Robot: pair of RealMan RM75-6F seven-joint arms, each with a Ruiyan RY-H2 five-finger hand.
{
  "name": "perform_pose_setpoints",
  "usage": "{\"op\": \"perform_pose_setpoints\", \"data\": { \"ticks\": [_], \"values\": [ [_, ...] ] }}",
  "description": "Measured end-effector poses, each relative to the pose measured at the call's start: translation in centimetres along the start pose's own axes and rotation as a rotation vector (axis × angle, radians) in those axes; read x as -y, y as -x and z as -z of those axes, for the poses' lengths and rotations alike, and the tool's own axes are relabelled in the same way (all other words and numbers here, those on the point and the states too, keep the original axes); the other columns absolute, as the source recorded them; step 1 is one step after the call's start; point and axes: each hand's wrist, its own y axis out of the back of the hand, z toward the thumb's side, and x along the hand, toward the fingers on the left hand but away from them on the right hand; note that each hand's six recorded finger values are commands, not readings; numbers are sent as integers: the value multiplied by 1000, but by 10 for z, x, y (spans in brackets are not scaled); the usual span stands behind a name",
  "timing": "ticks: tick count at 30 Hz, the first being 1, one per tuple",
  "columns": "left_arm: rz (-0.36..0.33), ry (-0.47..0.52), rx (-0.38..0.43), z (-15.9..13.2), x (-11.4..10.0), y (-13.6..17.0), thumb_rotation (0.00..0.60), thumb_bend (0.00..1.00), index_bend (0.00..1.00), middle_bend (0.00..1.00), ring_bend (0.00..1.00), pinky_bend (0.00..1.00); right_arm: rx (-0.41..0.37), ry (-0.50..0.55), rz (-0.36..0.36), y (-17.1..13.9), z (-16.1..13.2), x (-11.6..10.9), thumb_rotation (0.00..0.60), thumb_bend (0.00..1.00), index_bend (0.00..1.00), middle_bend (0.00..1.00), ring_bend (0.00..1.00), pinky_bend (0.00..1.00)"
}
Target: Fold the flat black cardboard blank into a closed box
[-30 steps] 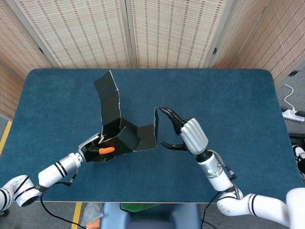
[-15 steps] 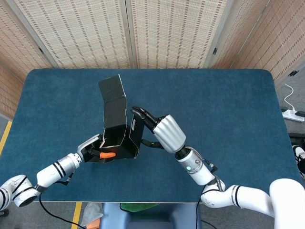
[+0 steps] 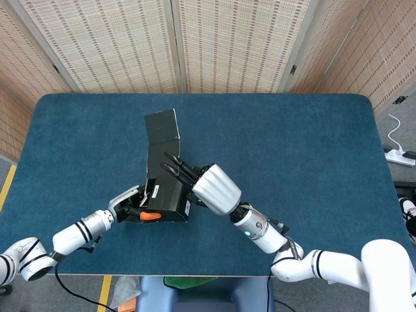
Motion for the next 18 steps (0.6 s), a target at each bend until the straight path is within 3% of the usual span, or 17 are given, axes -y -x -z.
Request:
{"op": "perform_pose_setpoints", "data": {
  "ticks": [2, 7, 13, 18],
  "values": [
    [0, 4, -3, 0, -1, 0, 600, 209, 360, 397, 654, 861, -18, -21, -2, -1, -1, 3, 600, 0, 24, 140, 672, 1000],
    [-6, -27, -15, 3, -5, -1, 600, 210, 358, 390, 649, 860, -58, -43, -25, -2, -8, 13, 600, 0, 254, 340, 715, 1000],
    [-14, -110, -38, 10, -9, -4, 600, 210, 349, 375, 640, 856, -116, -91, -75, -5, -16, 28, 600, 3, 422, 442, 742, 1000],
    [-21, -184, -57, 18, -10, -9, 600, 210, 348, 373, 639, 855, -169, -159, -131, -13, -19, 47, 600, 18, 450, 459, 747, 1000]
  ]
}}
